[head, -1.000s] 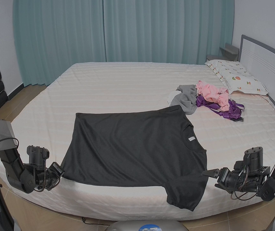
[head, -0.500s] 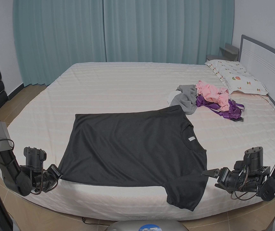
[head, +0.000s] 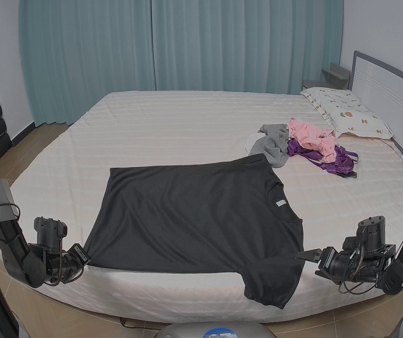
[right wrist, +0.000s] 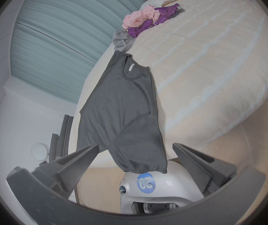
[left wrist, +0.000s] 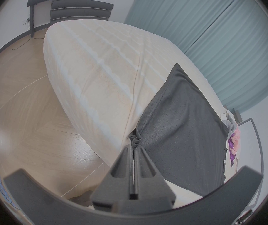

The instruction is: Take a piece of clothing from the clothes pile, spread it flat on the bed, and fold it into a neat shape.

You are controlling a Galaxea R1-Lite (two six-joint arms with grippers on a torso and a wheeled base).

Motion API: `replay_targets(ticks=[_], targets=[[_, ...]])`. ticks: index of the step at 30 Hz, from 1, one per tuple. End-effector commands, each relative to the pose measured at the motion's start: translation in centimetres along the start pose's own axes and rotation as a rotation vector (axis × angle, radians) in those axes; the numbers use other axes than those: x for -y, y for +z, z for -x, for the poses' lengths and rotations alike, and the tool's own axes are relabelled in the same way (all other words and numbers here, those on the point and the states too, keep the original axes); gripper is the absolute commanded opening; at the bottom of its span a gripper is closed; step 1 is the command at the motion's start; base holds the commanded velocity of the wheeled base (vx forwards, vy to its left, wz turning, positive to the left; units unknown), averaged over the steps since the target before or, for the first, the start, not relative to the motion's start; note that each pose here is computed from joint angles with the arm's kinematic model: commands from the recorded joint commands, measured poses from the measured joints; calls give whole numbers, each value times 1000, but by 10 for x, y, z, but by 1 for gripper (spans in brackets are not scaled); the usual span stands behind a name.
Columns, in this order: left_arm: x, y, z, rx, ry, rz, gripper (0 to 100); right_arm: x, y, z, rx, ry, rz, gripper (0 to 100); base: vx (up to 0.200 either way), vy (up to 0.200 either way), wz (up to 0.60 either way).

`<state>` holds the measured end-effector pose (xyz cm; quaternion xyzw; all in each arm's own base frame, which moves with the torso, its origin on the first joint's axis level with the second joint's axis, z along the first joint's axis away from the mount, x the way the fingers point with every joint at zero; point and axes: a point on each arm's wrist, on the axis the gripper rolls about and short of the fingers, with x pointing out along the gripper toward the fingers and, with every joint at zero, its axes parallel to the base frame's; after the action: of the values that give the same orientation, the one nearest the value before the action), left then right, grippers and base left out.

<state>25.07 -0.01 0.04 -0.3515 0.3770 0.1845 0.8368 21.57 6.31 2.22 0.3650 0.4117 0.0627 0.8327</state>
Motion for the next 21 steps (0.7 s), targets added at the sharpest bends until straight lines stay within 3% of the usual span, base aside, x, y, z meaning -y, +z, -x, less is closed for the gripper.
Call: replay_targets(ticks=[1, 7, 21], targets=[[1, 1, -1, 3, -2, 2, 0, 5, -4, -3, -24, -24, -2, 100, 0, 0, 0], [0, 0, -1, 0, -3, 1, 0, 11, -6, -14, -50, -53, 1, 100, 0, 0, 0], [1, 0, -1, 0, -5, 2, 0, 2, 0, -43, -25, -13, 27, 100, 0, 0, 0]])
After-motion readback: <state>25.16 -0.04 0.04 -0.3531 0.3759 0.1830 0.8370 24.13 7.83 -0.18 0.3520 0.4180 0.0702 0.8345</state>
